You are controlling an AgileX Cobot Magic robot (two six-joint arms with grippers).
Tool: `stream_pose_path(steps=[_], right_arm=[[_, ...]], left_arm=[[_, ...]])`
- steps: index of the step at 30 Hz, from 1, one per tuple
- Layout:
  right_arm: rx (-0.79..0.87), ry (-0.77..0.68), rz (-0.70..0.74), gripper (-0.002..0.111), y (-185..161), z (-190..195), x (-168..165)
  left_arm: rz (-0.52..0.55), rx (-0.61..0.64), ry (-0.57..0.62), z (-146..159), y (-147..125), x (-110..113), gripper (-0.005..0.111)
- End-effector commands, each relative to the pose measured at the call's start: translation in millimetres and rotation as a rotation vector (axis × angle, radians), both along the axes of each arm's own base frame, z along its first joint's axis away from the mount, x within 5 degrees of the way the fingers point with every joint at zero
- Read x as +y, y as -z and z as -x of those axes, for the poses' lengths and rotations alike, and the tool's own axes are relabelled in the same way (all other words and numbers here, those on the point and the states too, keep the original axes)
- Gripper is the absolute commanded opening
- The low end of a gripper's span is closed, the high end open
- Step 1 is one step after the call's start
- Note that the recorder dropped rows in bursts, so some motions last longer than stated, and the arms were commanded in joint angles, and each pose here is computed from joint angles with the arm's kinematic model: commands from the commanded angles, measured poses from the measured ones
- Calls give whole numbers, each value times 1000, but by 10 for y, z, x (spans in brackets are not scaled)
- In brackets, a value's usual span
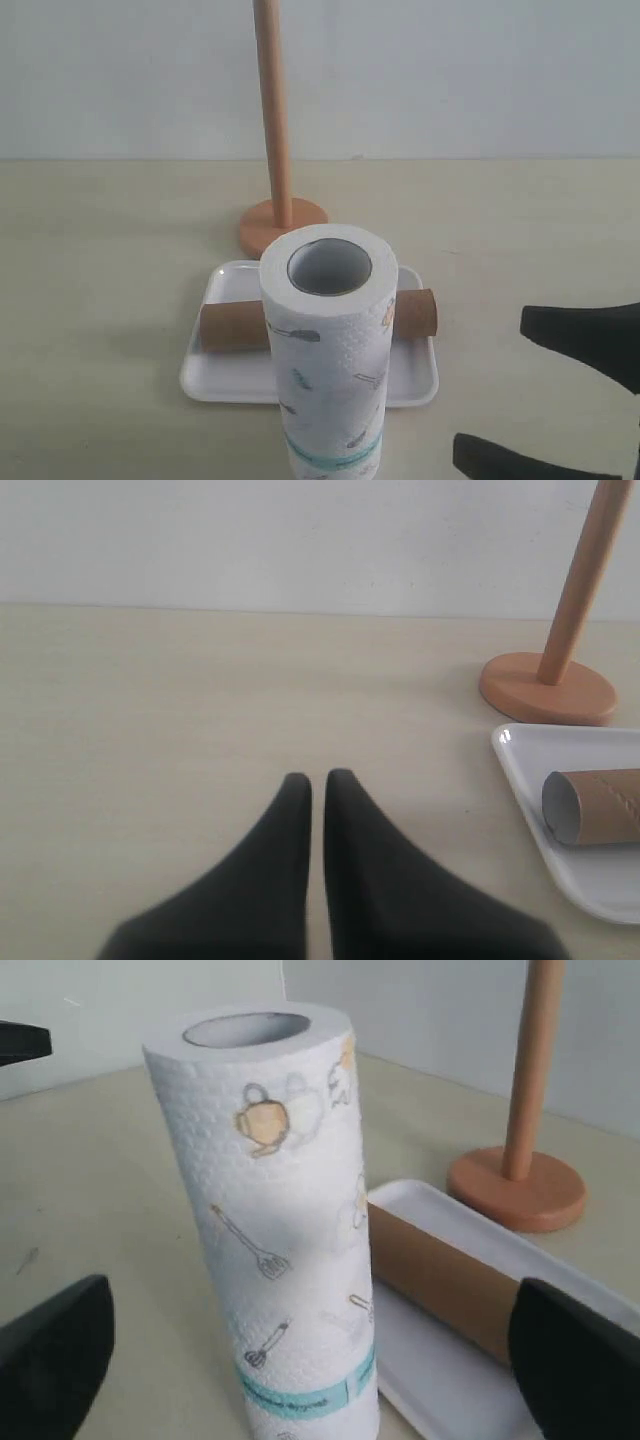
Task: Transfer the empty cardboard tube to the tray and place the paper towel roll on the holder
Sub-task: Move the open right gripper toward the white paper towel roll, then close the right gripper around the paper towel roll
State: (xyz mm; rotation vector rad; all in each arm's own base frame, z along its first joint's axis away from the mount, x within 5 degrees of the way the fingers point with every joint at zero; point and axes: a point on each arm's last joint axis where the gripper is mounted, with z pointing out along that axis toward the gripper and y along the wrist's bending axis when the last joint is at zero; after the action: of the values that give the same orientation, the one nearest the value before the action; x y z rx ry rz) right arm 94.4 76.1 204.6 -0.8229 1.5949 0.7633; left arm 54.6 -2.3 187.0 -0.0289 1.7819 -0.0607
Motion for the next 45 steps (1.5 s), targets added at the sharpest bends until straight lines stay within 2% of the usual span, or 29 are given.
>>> stream_pose_path(steps=[1, 10, 14, 19, 23, 28, 38, 41, 45], right_arm=[[-55, -37, 0, 105, -26, 19, 17], [-47, -83, -35, 105, -31, 24, 41], [8, -56, -26, 105, 42, -119, 30], [40, -146, -43, 105, 78, -254, 71], [74, -161, -32, 105, 172, -326, 76], [11, -185, 12, 105, 225, -354, 79], [-11, -175, 12, 105, 221, -368, 83], [-62, -279, -1, 105, 167, -307, 272], [-65, -227, 87, 105, 75, -457, 574]], left_arm=[[-3, -1, -1, 1, 7, 1, 4], [-3, -1, -1, 1, 7, 1, 4], [-3, -1, -1, 1, 7, 1, 4], [-3, -1, -1, 1, 7, 1, 4], [-3, 1, 0, 2, 9, 1, 4], [-3, 1, 0, 2, 9, 1, 4], [-3, 1, 0, 2, 9, 1, 4], [-3, 1, 0, 2, 9, 1, 4], [-3, 1, 0, 2, 9, 1, 4]])
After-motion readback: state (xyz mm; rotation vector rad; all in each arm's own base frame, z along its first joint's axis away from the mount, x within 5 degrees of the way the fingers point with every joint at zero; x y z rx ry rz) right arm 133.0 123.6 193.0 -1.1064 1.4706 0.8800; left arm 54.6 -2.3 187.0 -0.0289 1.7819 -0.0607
